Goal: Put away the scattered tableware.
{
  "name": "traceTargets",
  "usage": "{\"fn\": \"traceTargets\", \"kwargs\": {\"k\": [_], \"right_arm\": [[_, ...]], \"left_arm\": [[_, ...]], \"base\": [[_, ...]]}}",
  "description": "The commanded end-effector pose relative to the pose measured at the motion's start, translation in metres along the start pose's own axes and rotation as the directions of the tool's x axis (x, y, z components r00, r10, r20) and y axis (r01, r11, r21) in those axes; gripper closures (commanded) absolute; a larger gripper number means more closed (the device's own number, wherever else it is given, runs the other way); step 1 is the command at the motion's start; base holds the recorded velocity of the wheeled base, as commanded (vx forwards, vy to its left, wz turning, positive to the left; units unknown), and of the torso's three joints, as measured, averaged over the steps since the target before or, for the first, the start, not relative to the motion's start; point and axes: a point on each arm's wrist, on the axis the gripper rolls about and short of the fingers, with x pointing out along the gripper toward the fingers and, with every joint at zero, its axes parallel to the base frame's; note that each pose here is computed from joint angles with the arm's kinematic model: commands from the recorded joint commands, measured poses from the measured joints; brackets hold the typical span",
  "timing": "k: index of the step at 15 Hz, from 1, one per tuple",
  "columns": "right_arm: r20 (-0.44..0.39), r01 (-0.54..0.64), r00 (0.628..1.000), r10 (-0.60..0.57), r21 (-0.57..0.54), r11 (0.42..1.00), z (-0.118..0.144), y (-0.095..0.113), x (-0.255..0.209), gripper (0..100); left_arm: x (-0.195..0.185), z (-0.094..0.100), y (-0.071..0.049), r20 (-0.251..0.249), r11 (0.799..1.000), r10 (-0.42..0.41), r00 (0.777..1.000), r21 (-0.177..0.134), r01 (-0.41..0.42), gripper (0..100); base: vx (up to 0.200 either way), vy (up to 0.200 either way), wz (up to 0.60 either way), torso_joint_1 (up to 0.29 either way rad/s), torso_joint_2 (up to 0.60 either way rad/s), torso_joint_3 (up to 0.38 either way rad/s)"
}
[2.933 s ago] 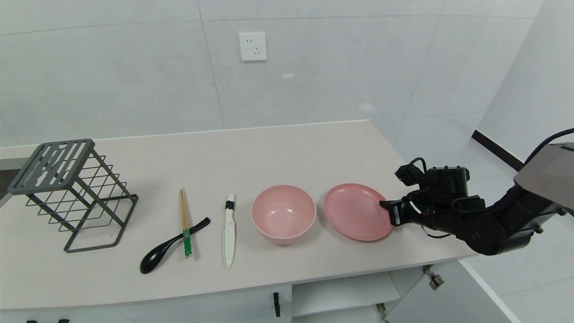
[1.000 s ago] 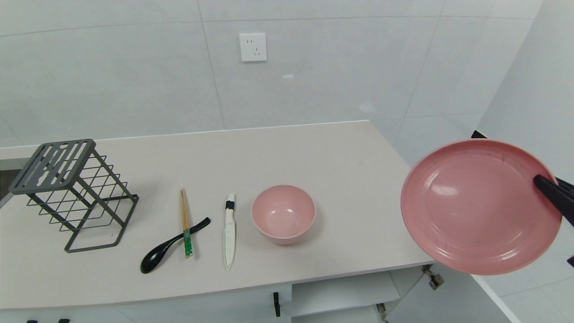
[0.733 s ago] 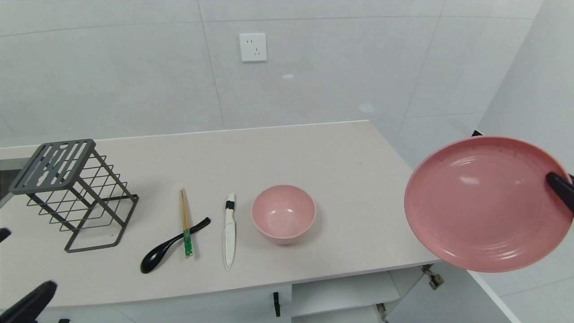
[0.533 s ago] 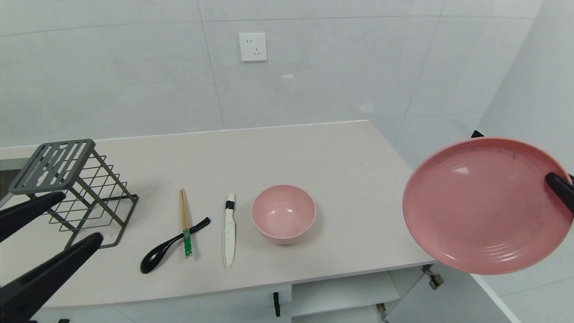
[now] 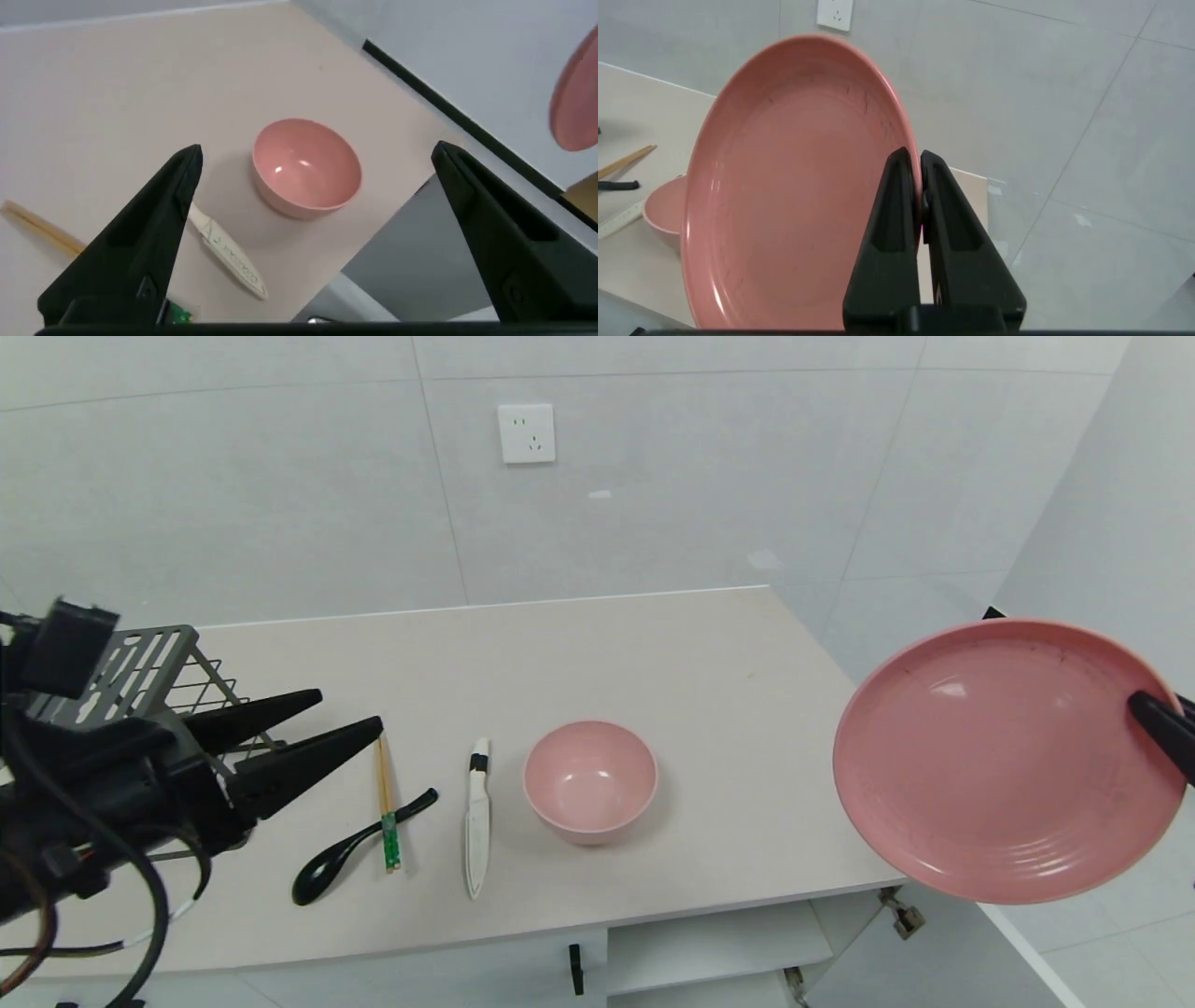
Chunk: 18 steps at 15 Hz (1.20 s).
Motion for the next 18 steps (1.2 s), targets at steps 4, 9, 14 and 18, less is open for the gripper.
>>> {"fn": "traceTargets", "kwargs": {"k": [4, 9, 14, 18], "right_arm": [[0.0, 0.005, 1.0, -0.005, -0.004, 1.0, -0.003, -0.003, 0.006, 100], [-0.007, 0.004, 1.0, -0.004, -0.001, 1.0, -0.005, -0.003, 0.008, 100], [-0.014, 0.0, 1.0, 0.0, 0.002, 1.0, -0.006, -0.003, 0.01, 100], [-0.015, -0.002, 1.0, 0.002, 0.003, 1.0, -0.007, -0.003, 0.011, 100]], "left_arm": [[0.09, -0.033, 0.025, -0.208, 0.996, 0.042, 0.977, -0.074, -0.059, 0], [0.128, -0.051, 0.027, -0.267, 0.993, 0.077, 0.96, -0.065, -0.098, 0], [0.155, -0.067, 0.037, -0.306, 0.992, 0.085, 0.948, -0.068, -0.111, 0], [0.174, -0.08, 0.045, -0.32, 0.991, 0.084, 0.944, -0.072, -0.113, 0]], "base": [[0.0, 0.0, 0.0, 0.0, 0.0, 0.0], [0.0, 0.0, 0.0, 0.0, 0.0, 0.0], [0.0, 0.0, 0.0, 0.0, 0.0, 0.0], [0.0, 0.0, 0.0, 0.0, 0.0, 0.0]]}}
